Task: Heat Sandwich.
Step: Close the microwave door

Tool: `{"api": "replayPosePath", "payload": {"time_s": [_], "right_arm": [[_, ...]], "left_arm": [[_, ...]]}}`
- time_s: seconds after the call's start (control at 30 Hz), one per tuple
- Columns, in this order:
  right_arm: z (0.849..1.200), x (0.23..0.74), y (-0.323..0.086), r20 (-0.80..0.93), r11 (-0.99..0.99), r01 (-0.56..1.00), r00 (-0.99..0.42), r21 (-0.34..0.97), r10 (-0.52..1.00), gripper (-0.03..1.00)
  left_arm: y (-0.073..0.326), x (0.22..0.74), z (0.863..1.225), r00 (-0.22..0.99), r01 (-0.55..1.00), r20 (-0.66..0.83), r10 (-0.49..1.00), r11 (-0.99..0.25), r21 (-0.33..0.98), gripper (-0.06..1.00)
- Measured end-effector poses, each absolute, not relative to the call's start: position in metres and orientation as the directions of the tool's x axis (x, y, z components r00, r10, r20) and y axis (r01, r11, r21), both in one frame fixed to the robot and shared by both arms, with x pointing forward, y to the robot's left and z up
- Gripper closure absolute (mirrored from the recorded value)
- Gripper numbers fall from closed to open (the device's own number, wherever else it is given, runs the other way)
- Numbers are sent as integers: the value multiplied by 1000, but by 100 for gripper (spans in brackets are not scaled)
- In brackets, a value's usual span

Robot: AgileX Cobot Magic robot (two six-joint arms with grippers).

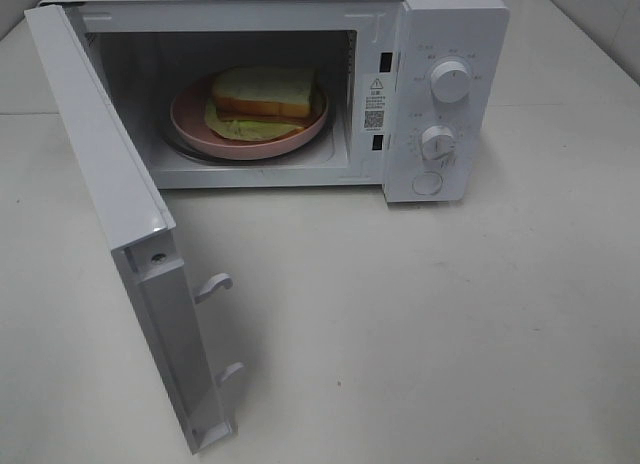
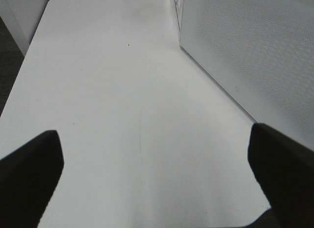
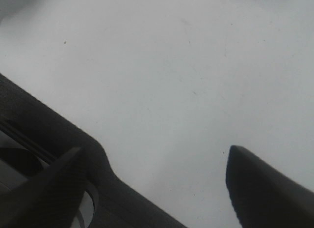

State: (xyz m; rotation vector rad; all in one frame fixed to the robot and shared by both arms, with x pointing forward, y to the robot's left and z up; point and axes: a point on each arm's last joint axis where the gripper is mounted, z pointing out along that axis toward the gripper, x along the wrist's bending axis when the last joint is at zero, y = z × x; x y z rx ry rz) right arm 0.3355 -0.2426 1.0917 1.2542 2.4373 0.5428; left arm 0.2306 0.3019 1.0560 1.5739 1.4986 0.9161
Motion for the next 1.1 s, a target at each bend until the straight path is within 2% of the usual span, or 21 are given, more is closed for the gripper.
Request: {"api": "replayPosePath", "payload": {"time_s": [0.23,0.4,0.57,0.87,1.1], "right_arm": [[1099,315,-256,-102,484,670,-525,563,845,21],[1089,313,-258,-91,472,690,-512,548,854,21],[1073,311,-267,-71,398,756,-426,520,902,21],[1065,292,-292,-65,205,745,-213,635,975,21],[1047,275,-301,-64,131,719,-120,683,991,21]], "left_arm": [[302,231,1056,52,451,-5,999,-19,893,-2],[302,231,1056,52,451,-5,999,-19,893,-2],[302,231,1056,52,451,-5,999,-19,893,-2],[302,231,1056,52,451,-5,999,-19,893,-2],[302,231,1056,52,451,-5,999,-19,893,-2]]}}
